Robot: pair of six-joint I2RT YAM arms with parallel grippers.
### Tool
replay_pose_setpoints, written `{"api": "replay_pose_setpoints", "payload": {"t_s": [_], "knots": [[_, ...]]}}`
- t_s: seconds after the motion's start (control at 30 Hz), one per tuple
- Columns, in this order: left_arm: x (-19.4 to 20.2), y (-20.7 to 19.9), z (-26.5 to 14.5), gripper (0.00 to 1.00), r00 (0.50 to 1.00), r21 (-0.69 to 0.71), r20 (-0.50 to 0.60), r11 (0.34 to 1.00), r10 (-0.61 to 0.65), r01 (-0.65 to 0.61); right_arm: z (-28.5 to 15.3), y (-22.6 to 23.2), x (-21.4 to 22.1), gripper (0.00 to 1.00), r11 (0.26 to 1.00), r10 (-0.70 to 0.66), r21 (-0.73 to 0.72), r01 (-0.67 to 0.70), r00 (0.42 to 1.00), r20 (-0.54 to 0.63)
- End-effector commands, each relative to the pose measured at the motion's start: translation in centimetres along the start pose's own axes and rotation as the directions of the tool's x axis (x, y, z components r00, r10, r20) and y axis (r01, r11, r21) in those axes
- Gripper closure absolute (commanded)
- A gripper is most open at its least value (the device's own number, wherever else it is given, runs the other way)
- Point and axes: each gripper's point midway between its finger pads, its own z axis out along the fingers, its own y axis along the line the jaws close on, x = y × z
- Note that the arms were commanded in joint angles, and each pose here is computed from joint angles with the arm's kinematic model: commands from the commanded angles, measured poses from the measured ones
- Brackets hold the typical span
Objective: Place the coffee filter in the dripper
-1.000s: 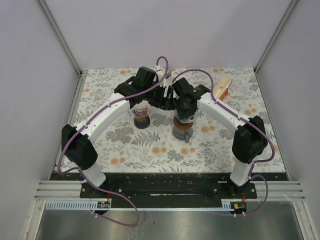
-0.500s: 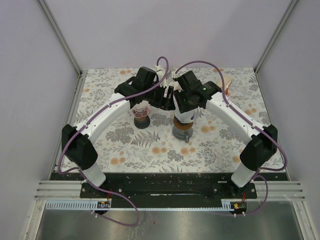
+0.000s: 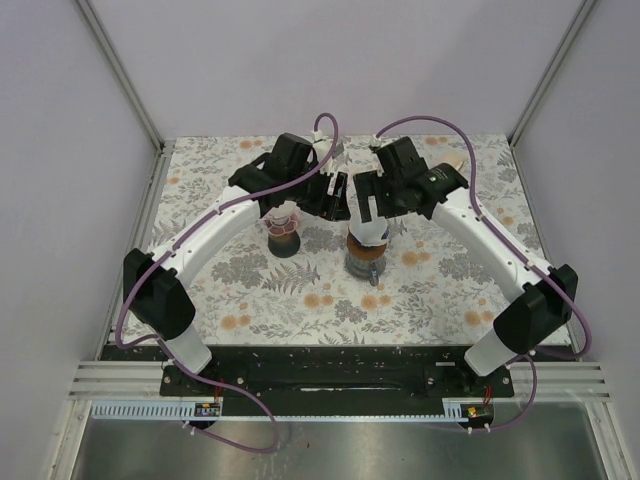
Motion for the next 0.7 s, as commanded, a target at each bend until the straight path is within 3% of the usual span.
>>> {"api": "replay_pose_setpoints", "payload": {"t_s": [0.0,0.37,0.67], "knots": [[-2.8,-1.8,-2.2,0.28,0.994,0.031,0.097,0.998,0.053,-0.056,0.2,-0.5,0.7,0.02,0.994,0.104,-0.015,-0.104,0.994,0.013],[-2.5,-1.9,-2.2,0.28,0.995,0.043,0.092,0.998,0.05,-0.054,3.8,-1.0,4.7,0.22,0.988,0.156,0.016,-0.155,0.983,-0.099],[-2.9,-2.0,-2.4,0.28,0.993,0.038,0.104,0.997,0.061,-0.065,4.5,-0.5,5.2,0.54,0.988,0.15,-0.009,-0.153,0.979,-0.136]]}}
